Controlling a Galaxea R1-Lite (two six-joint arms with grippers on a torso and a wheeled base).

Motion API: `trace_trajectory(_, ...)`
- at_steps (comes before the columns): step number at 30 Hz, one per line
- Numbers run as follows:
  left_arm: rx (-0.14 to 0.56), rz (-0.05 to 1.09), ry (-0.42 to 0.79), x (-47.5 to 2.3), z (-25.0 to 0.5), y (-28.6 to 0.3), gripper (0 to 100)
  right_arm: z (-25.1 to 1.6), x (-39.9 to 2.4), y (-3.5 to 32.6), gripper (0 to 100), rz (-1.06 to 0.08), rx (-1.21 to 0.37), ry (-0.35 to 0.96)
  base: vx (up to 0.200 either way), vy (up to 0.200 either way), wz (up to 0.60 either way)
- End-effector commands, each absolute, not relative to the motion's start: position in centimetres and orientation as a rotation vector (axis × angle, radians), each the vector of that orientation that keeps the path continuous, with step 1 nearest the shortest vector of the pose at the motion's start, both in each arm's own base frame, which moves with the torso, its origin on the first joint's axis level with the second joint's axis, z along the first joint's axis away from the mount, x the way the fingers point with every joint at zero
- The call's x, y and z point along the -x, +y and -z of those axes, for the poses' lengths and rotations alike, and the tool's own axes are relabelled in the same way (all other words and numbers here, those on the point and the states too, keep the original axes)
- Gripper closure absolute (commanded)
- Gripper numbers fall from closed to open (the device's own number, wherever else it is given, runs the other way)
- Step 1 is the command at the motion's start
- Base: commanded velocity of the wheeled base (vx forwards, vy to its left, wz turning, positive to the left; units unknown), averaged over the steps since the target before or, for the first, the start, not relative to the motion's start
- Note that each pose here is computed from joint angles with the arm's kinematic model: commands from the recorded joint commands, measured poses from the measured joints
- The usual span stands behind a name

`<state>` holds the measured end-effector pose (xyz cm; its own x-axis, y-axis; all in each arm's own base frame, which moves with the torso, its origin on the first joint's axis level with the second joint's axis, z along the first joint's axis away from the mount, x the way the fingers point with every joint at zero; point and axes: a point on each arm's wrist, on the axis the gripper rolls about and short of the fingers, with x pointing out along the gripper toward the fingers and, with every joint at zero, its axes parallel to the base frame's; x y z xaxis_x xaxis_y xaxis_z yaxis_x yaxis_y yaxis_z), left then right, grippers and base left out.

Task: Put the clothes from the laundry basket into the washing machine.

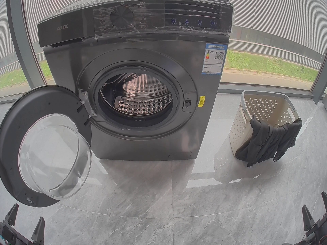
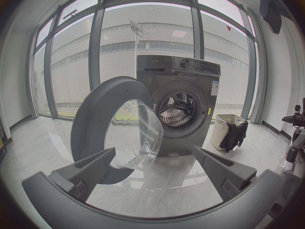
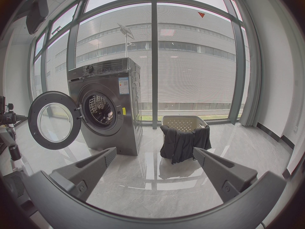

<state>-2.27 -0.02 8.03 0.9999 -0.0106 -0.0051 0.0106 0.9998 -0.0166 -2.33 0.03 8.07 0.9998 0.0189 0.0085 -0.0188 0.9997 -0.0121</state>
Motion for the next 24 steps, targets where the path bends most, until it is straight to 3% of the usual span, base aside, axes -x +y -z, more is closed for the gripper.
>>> trace_trajectory(1,0.017,0.011,0.006,2.27,-7.55,-0.02,0,-7.56,2.28,0.03,0,-0.02,0.012,-0.002,0.2,0.0,0.0)
trace_trajectory(9,0.017,0.011,0.008,2.26,-7.51,-0.02,0,-7.56,2.28,0.03,0,-0.02,0.012,-0.002,0.2,0.0,0.0)
trace_trajectory(19,0.015,0.012,0.008,2.26,-7.51,-0.02,0,-7.56,2.28,0.03,0,-0.02,0.012,-0.002,0.0,0.0,0.0)
trace_trajectory(24,0.014,0.012,0.006,2.26,-7.52,-0.02,0,-7.56,2.28,0.03,0,-0.02,0.012,-0.002,0.0,-0.2,0.0)
